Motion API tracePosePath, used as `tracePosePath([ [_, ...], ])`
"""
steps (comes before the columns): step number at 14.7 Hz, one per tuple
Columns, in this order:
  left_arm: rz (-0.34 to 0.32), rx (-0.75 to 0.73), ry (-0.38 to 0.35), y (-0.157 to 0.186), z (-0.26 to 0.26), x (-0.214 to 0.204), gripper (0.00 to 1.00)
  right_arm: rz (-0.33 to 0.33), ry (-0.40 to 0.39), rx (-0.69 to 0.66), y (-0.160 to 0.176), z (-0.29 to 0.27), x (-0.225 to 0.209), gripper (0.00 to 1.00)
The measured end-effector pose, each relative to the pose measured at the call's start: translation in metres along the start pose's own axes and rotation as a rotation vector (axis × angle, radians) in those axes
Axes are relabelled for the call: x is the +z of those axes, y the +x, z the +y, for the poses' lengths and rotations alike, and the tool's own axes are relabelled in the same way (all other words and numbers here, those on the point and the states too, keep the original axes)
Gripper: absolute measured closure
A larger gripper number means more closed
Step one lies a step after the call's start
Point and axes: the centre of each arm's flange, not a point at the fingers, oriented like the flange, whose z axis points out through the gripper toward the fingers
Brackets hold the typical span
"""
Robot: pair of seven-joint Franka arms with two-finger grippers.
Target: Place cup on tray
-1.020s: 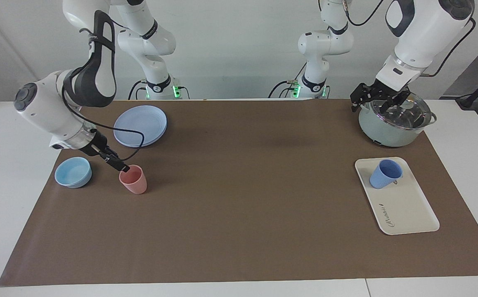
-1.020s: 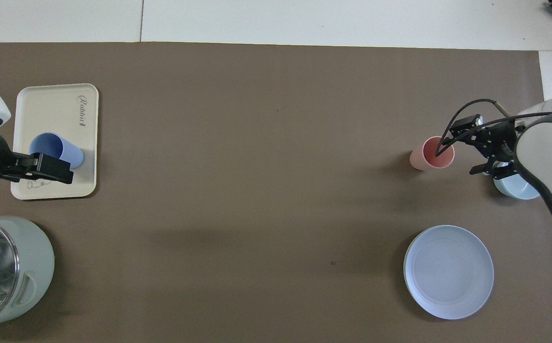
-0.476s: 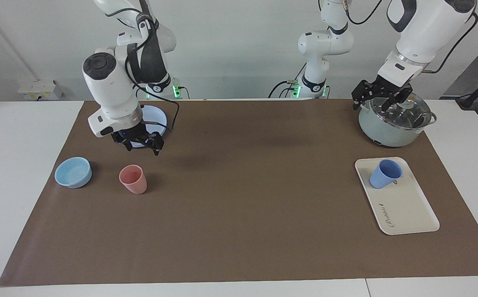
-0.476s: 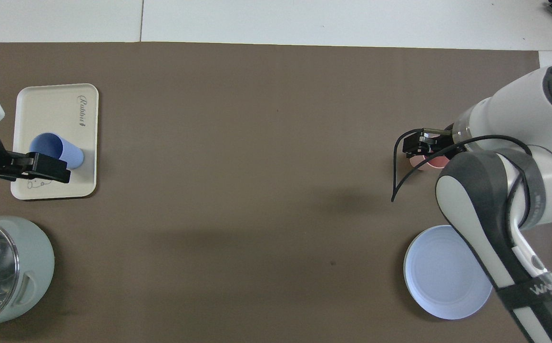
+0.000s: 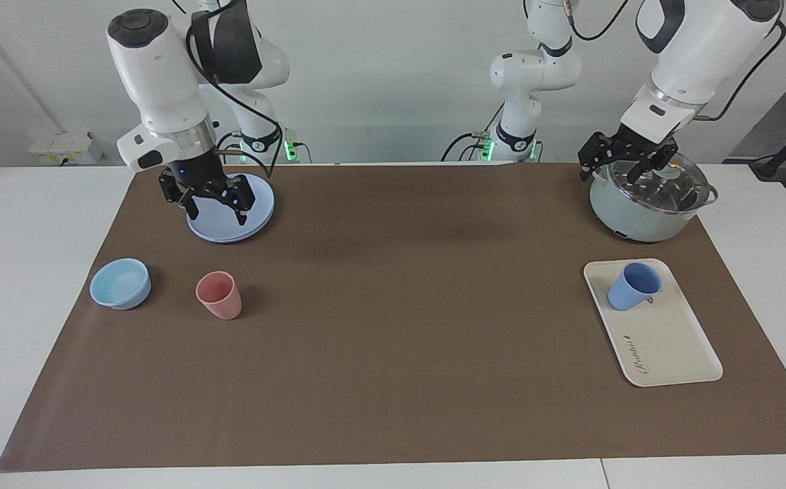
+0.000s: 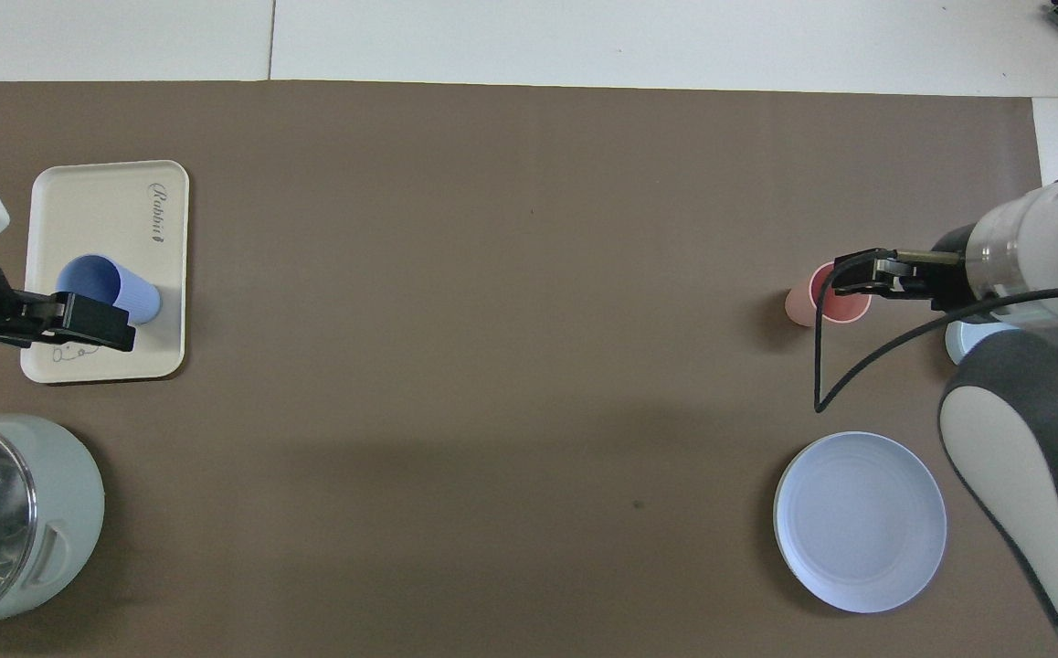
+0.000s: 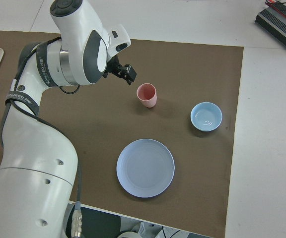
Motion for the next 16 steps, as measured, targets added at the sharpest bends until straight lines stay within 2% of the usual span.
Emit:
tracePosePath([
  [4, 0.000, 0.000, 0.000, 0.000, 0.000, 0.000, 0.00, 0.024, -0.002, -0.009, 0.014, 0.032, -0.030, 0.01],
  [10, 0.000, 0.000, 0.000, 0.000, 0.000, 0.000, 0.00, 0.022, -0.002, -0.011, 0.012, 0.031, -0.062, 0.01],
  [14, 0.001, -0.001, 0.000, 0.000, 0.000, 0.000, 0.00, -0.025, -0.012, -0.021, 0.005, 0.029, -0.082, 0.01],
  [16, 0.005, -0.005, 0.030, 0.000, -0.007, -0.001, 0.00, -0.026, -0.012, -0.034, 0.008, 0.027, -0.092, 0.01],
])
